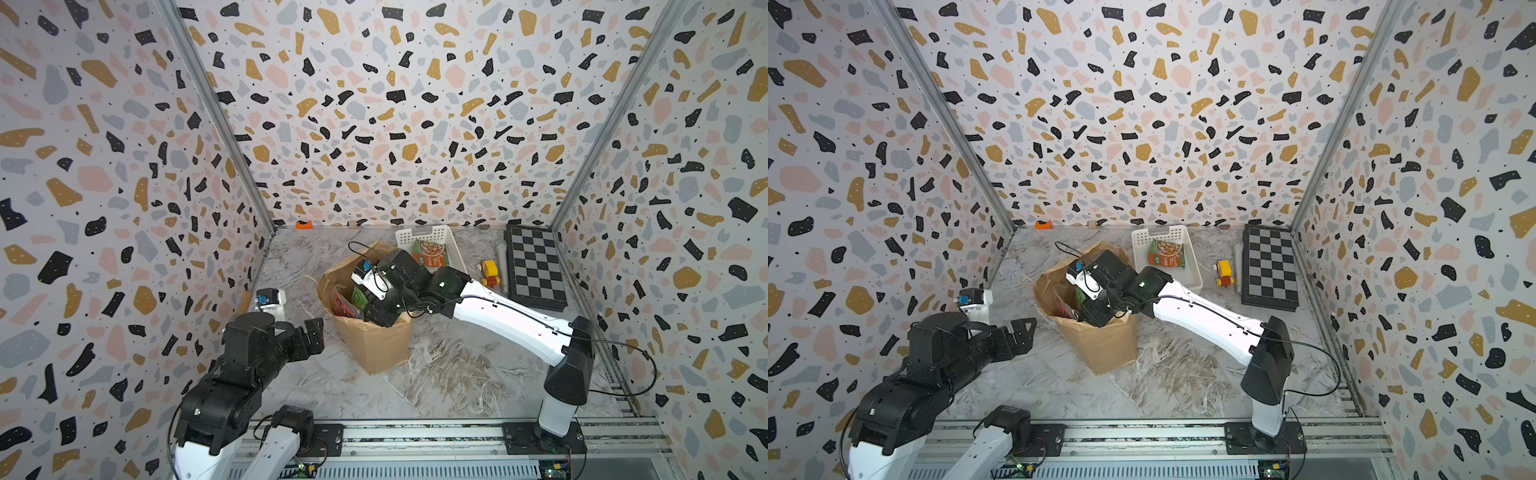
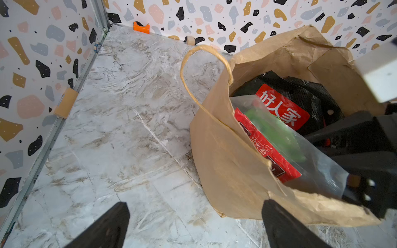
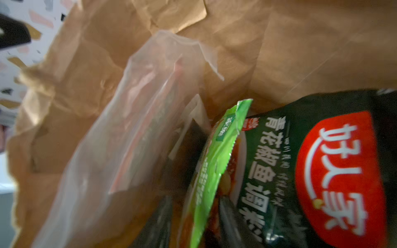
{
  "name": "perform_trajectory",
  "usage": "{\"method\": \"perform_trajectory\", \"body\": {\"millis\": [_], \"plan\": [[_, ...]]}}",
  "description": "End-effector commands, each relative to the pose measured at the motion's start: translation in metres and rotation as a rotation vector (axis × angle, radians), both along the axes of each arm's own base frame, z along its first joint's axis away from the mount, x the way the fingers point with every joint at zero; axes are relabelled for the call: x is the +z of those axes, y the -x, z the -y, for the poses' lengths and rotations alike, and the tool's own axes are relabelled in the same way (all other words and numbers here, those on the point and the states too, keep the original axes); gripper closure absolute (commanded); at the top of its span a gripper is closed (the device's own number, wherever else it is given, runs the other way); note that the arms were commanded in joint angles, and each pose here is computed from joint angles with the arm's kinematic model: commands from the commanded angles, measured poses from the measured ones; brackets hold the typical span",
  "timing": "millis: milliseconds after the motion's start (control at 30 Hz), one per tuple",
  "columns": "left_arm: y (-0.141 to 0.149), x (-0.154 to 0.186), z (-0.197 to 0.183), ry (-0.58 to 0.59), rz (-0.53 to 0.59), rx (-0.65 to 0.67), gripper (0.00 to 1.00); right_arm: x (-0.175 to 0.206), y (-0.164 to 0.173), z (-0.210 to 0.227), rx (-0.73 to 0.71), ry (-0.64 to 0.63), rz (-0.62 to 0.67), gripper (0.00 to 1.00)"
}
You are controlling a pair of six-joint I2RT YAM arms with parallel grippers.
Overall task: Place the condiment packets inside the bag
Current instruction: Place the condiment packet in the paper bag, then pick up the condiment packet from the storage box.
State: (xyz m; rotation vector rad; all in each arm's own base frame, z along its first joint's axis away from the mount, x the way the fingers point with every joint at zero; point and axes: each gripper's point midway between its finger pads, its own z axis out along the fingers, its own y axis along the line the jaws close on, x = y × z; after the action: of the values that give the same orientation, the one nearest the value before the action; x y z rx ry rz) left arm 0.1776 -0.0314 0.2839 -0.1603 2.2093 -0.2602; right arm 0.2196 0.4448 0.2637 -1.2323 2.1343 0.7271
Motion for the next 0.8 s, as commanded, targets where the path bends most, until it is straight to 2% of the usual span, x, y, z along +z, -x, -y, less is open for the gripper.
{"method": "perform_trajectory", "body": {"millis": [0, 100, 233, 300, 400, 567, 633, 733, 767], "plan": [[-0.006, 0.005, -0.003, -0.021, 0.028, 0.009, 0.01, 0.065, 0.001, 0.024, 0.000, -0.107, 0.115, 0.47], [-0.008, 0.008, -0.005, -0.028, 0.039, 0.021, 0.01, 0.092, -0.011, 0.050, -0.037, -0.163, 0.185, 0.36], [-0.010, 0.008, -0.006, -0.038, 0.039, 0.023, 0.00, 0.123, -0.049, 0.105, -0.209, -0.252, 0.261, 0.29], [-0.012, 0.008, -0.005, -0.044, 0.037, 0.020, 0.00, 0.128, -0.074, 0.133, -0.305, -0.290, 0.289, 0.26], [-0.016, 0.007, -0.005, -0.054, 0.033, 0.017, 0.00, 0.115, -0.123, 0.170, -0.461, -0.273, 0.293, 0.23], [-0.021, 0.007, -0.002, -0.051, 0.025, 0.010, 0.00, 0.041, -0.223, 0.193, -0.625, -0.139, 0.201, 0.23], [-0.022, 0.007, -0.002, -0.051, 0.024, 0.011, 0.00, 0.000, -0.253, 0.186, -0.624, -0.064, 0.164, 0.21], [-0.026, 0.004, -0.002, -0.055, 0.014, 0.014, 0.00, -0.057, -0.280, 0.166, -0.576, 0.018, 0.090, 0.18], [-0.027, 0.003, -0.002, -0.056, 0.012, 0.014, 0.00, -0.065, -0.286, 0.160, -0.557, 0.028, 0.082, 0.17]]}}
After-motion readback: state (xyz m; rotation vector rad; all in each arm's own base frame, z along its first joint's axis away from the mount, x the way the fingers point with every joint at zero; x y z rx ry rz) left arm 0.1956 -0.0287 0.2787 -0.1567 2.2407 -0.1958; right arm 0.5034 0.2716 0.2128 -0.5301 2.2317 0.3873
